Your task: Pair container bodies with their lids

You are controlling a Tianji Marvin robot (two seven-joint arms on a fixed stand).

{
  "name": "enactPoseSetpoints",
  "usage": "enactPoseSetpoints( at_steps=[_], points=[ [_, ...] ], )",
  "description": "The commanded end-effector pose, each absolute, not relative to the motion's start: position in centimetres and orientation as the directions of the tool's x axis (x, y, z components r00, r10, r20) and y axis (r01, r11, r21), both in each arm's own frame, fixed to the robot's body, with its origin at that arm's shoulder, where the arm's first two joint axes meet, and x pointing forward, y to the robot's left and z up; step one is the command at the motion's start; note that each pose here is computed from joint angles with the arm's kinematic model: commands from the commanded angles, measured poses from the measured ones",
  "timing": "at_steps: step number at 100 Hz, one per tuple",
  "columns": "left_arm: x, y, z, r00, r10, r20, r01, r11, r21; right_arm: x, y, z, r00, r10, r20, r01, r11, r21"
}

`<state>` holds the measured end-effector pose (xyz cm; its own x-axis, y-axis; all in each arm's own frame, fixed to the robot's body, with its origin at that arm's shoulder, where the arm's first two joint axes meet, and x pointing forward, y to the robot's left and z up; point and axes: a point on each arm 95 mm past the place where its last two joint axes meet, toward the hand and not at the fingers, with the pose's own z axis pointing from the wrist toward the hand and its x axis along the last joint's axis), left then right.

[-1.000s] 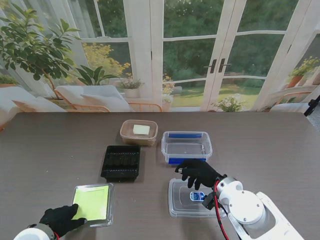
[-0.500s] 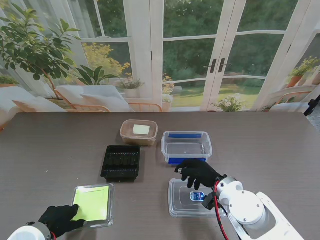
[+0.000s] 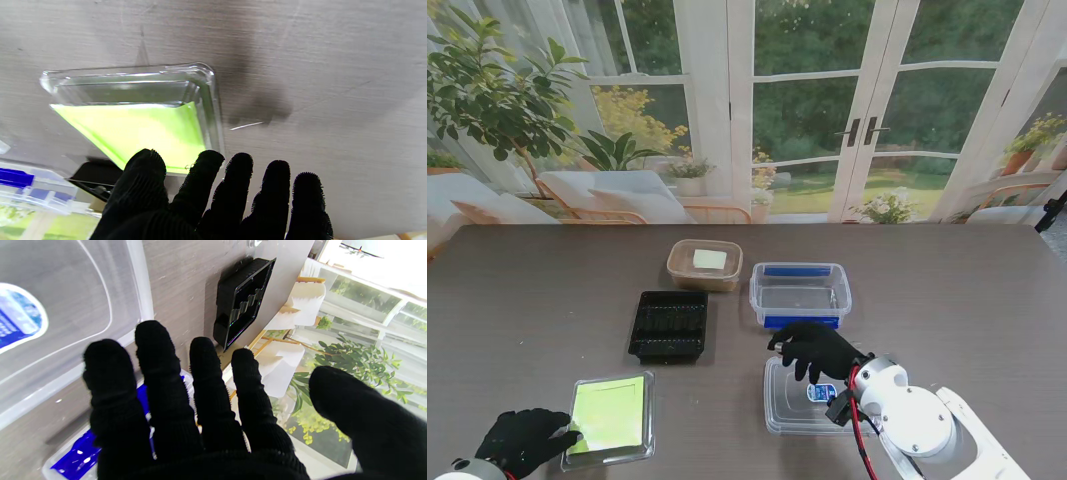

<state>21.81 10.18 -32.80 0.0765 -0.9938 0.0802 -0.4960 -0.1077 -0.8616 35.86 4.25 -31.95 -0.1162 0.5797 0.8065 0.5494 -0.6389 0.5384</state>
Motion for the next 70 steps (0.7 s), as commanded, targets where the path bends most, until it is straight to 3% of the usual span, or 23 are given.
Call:
enactPoseSetpoints(
  at_steps=[1,35,70],
  points=[
    [21.8,10.2,-33.5,0.092,-0.992,0.081,-0.511,-0.117,-0.852,35.3,5.3,-31.4,-0.140,0.569,0.810,0.571,-0.622,0.536],
    [24.5,10.7,-35.3,0.092,-0.994,0.051,-0.557,-0.093,-0.825,34.7,6.2,-31.3,-0.160,0.570,0.806,0.595,-0.596,0.539],
    [25.7,11.2,-35.7,-0.023,-0.999,0.040,-0.629,-0.017,-0.777,34.7,6.0,-31.7,-0.148,0.573,0.806,0.607,-0.591,0.531]
  ],
)
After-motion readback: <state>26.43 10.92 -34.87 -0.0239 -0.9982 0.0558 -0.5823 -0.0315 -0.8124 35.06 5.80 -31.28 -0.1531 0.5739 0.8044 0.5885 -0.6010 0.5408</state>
